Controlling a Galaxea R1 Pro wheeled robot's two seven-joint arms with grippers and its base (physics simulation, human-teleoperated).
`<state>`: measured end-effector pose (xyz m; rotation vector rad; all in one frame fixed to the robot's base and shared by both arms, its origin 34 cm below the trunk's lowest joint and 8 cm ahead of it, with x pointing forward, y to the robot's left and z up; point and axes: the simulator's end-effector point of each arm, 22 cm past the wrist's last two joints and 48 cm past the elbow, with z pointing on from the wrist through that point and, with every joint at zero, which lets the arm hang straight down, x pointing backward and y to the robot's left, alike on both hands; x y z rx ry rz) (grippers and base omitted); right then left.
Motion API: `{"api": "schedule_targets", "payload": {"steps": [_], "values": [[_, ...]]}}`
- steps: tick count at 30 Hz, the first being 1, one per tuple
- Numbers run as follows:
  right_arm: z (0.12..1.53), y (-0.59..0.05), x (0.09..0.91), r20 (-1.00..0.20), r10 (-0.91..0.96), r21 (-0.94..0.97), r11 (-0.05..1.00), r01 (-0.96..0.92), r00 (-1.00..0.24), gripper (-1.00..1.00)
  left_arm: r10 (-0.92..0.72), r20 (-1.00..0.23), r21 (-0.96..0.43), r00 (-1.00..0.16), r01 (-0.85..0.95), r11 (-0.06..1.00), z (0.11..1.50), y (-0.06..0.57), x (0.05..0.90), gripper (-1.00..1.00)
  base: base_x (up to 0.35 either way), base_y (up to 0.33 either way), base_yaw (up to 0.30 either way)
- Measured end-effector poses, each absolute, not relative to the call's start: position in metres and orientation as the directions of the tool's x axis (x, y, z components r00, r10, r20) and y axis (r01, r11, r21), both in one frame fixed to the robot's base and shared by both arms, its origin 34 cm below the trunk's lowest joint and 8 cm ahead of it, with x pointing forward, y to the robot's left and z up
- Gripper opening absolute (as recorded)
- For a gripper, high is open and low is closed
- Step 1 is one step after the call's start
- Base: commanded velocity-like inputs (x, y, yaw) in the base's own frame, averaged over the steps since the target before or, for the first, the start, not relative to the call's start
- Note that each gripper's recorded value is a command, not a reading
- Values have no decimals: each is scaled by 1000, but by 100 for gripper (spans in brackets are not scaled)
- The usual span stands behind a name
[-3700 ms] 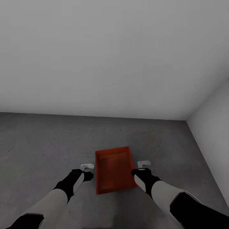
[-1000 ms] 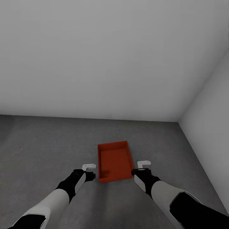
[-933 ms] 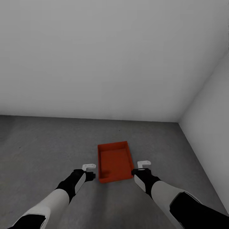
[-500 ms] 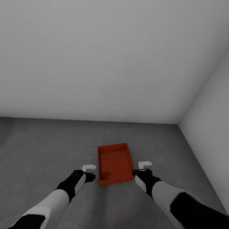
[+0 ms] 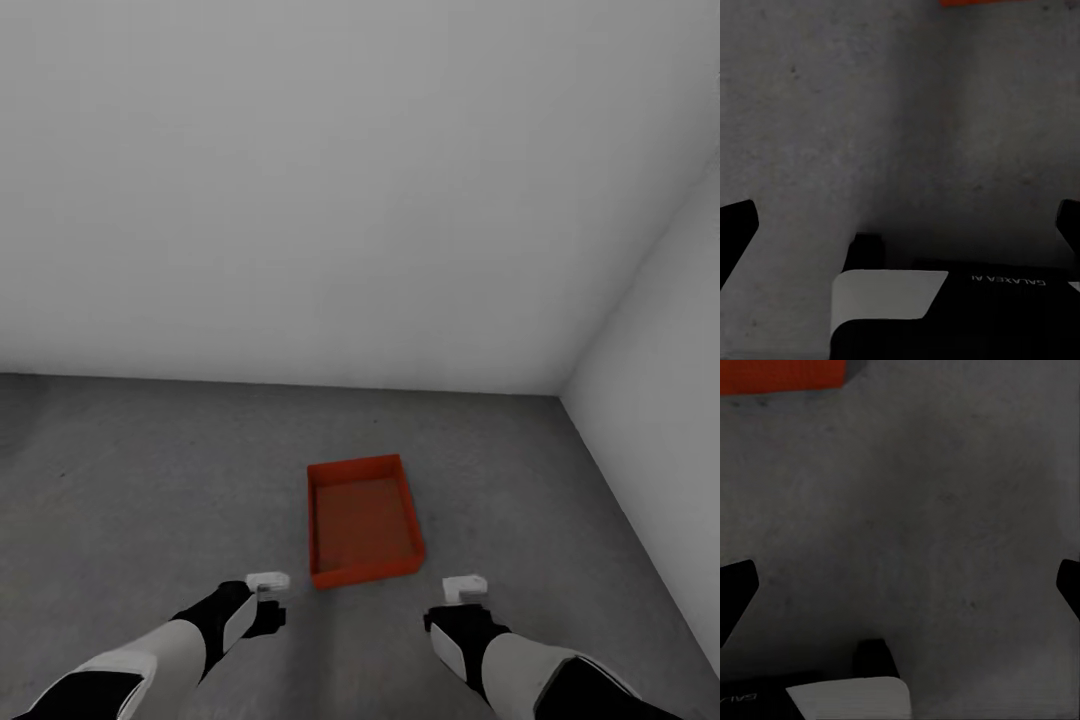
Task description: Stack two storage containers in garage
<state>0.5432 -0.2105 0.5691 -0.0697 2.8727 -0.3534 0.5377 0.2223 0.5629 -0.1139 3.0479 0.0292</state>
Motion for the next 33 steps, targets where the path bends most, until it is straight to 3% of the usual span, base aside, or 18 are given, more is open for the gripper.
{"api": "schedule_targets", "payload": {"steps": [19, 28, 33], "values": [[524, -214, 315, 55, -112, -236, 964, -122, -992, 100, -100, -58, 63, -993, -103, 993, 543, 254, 484, 100, 0, 0, 0], [523, -208, 273, -8, -92, -223, 971, -88, -996, 100, -101, 68, 75, -993, -96, 993, 523, 254, 383, 100, 0, 0, 0], [524, -206, 259, -9, -93, -219, 972, -88, -996, 100, -106, 46, 81, -993, -102, 991, 519, 256, 356, 100, 0, 0, 0]]}}
